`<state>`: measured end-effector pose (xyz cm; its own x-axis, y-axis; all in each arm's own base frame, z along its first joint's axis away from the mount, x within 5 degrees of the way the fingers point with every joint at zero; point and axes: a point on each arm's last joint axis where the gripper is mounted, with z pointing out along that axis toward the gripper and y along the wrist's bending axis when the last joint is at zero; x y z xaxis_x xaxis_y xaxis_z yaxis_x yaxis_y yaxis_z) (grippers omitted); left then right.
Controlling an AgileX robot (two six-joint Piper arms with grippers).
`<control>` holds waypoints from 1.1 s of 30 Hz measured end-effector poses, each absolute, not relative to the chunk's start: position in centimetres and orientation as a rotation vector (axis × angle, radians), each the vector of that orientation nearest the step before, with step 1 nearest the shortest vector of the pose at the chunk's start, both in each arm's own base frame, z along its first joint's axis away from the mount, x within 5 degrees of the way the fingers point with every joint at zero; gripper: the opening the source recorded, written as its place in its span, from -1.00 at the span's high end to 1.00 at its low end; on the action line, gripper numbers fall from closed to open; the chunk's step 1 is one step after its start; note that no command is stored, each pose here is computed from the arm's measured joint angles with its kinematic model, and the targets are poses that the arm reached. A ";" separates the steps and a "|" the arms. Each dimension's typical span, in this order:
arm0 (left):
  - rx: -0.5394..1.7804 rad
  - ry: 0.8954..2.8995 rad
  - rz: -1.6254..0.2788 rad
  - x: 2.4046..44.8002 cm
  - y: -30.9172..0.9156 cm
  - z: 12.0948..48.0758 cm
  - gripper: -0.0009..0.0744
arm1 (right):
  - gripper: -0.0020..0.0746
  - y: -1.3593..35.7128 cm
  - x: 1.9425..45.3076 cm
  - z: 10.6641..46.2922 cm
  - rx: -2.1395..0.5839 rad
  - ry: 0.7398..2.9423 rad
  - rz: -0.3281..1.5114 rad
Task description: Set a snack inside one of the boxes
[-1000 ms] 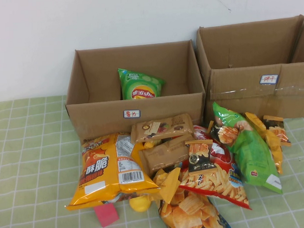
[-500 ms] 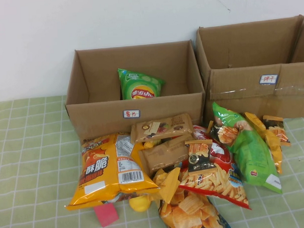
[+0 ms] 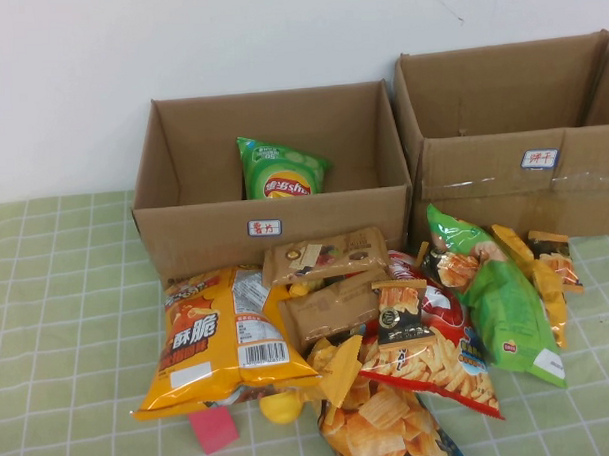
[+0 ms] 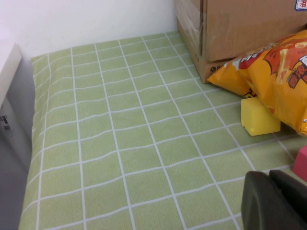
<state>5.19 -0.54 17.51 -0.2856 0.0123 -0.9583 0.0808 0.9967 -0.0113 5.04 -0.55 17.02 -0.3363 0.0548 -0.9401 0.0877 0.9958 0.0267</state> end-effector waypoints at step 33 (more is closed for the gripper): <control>0.067 1.860 -0.067 5.2 -0.5 17.5 0.98 | 0.95 -0.3 5.1 17.0 0.004 1.908 -0.024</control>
